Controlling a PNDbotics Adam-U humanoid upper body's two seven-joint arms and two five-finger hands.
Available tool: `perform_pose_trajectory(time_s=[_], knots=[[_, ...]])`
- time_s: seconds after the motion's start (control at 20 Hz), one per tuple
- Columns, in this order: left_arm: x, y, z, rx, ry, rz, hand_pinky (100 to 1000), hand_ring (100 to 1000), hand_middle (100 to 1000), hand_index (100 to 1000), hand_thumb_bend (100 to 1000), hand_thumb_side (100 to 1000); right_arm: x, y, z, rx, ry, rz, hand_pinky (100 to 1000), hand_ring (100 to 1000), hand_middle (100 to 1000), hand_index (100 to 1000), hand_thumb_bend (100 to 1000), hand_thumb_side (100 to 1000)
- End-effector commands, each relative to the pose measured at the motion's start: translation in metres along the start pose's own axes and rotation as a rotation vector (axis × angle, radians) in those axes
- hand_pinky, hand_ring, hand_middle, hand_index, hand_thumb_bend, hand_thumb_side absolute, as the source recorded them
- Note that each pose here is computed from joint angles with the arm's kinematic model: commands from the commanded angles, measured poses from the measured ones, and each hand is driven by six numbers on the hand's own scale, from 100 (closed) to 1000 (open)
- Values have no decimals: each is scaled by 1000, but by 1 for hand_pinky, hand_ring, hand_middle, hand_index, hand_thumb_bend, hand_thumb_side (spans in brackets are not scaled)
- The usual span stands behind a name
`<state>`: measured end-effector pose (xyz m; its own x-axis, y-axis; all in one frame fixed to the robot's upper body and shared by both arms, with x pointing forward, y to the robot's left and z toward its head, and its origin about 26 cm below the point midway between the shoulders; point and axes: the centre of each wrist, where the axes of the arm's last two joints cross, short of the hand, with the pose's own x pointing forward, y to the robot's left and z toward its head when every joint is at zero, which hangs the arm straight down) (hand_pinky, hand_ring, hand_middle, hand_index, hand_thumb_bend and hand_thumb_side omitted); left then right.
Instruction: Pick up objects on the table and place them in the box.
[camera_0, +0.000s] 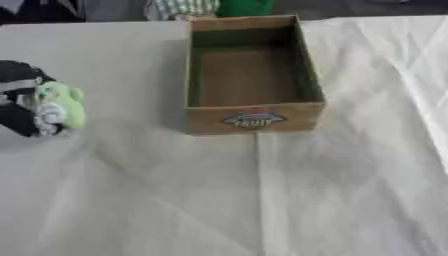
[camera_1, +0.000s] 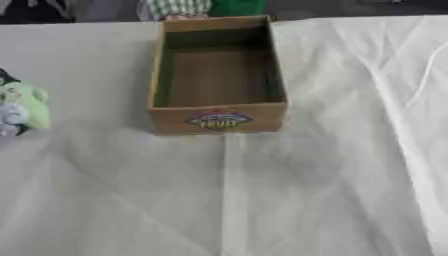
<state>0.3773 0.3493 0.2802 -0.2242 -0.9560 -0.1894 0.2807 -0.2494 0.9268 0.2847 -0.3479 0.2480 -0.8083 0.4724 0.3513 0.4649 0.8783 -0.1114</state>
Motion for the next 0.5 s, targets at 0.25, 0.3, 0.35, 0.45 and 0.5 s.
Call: perform_pose_trajectory(time_s=[0.25,0.3,0.35,0.45,0.5], knots=[[10,53,26,216,-3,-66,495,578,545,782,100,354,5,-3,-8,7,-30,-2,846,735,746,888,100,575],[15,60,26,240,-17,-75,495,577,542,780,100,351,6,-3,-9,9,-31,-5,846,735,747,888,100,576],[20,68,27,274,-30,-82,494,576,540,778,100,351,6,-2,-9,11,-32,-10,845,735,747,888,100,576],[31,81,26,335,-50,-90,495,575,536,776,100,339,6,-1,-10,14,-32,-18,846,735,747,888,100,576],[38,89,24,374,-64,-90,498,577,536,777,100,336,7,0,-10,16,-31,-24,846,735,747,888,100,576]])
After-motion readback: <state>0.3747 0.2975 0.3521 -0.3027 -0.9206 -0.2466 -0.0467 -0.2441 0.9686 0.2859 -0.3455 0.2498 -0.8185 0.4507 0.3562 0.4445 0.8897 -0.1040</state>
